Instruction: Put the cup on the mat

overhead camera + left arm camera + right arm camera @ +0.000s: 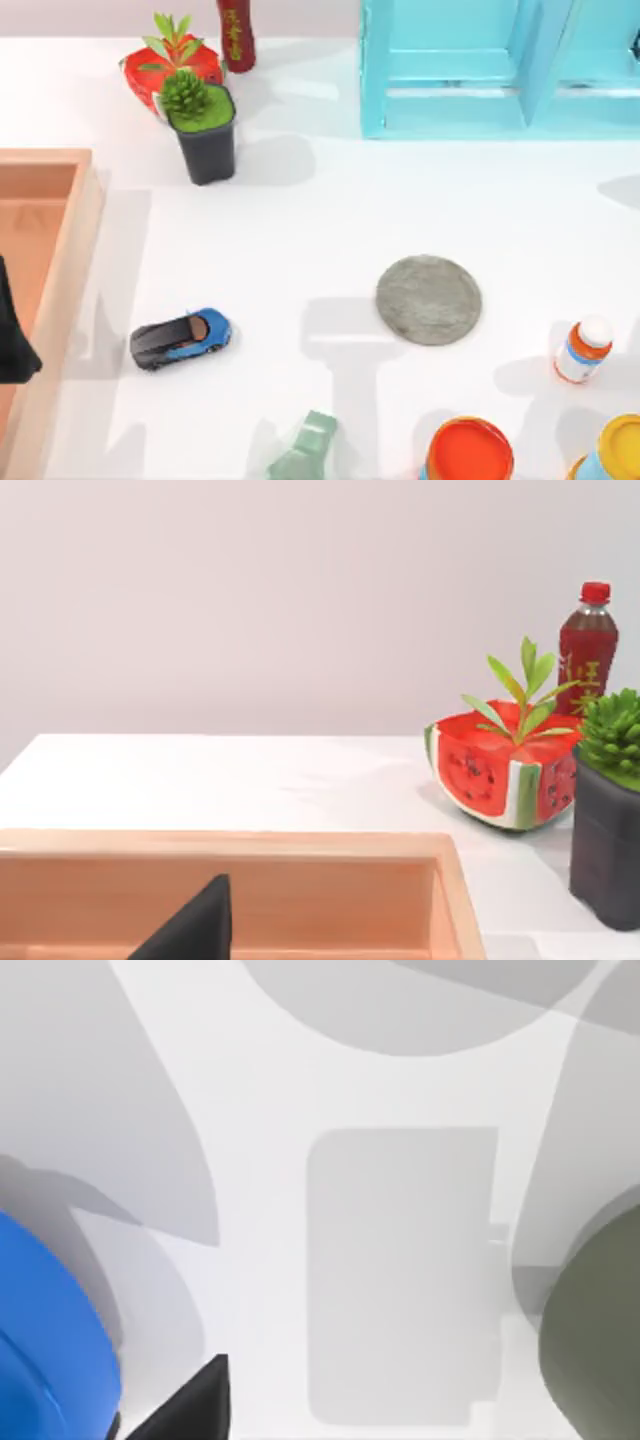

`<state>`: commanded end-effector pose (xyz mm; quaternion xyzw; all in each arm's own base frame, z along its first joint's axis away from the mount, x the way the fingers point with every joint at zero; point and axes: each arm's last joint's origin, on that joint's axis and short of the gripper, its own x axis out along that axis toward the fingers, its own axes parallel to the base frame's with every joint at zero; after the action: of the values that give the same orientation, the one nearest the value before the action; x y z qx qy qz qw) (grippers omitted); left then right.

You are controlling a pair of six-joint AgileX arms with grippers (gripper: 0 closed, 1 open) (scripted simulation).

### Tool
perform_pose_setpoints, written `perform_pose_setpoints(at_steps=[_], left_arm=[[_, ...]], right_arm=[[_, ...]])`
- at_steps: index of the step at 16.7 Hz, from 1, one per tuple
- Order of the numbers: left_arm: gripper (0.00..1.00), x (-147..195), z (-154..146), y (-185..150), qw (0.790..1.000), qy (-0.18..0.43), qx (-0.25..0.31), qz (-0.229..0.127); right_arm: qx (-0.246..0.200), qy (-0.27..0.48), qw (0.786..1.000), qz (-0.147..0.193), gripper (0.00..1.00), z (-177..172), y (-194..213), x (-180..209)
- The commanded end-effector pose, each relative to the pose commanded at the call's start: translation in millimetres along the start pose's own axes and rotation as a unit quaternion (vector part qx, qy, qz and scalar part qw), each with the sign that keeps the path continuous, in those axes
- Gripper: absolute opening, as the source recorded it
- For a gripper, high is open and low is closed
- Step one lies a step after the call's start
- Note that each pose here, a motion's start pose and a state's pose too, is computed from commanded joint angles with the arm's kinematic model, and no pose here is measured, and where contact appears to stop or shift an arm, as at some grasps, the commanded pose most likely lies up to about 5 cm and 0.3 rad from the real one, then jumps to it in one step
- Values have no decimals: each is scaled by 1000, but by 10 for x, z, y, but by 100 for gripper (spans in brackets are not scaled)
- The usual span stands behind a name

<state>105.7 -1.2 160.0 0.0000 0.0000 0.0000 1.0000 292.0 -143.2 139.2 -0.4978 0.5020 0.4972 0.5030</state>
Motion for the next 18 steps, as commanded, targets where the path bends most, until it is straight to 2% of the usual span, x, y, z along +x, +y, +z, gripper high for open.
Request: perform_pose_setpoints(at_steps=[3, 16, 18], left_arm=[[100, 0, 0, 0, 1000, 0, 0, 0], [100, 0, 0, 0, 1000, 0, 0, 0], [100, 0, 0, 0, 1000, 0, 0, 0]], right_arm=[[0, 0, 1000, 0, 100, 0, 0, 0], [0, 0, 1000, 0, 2, 0, 0, 0], [0, 0, 1000, 0, 0, 0, 0, 0]])
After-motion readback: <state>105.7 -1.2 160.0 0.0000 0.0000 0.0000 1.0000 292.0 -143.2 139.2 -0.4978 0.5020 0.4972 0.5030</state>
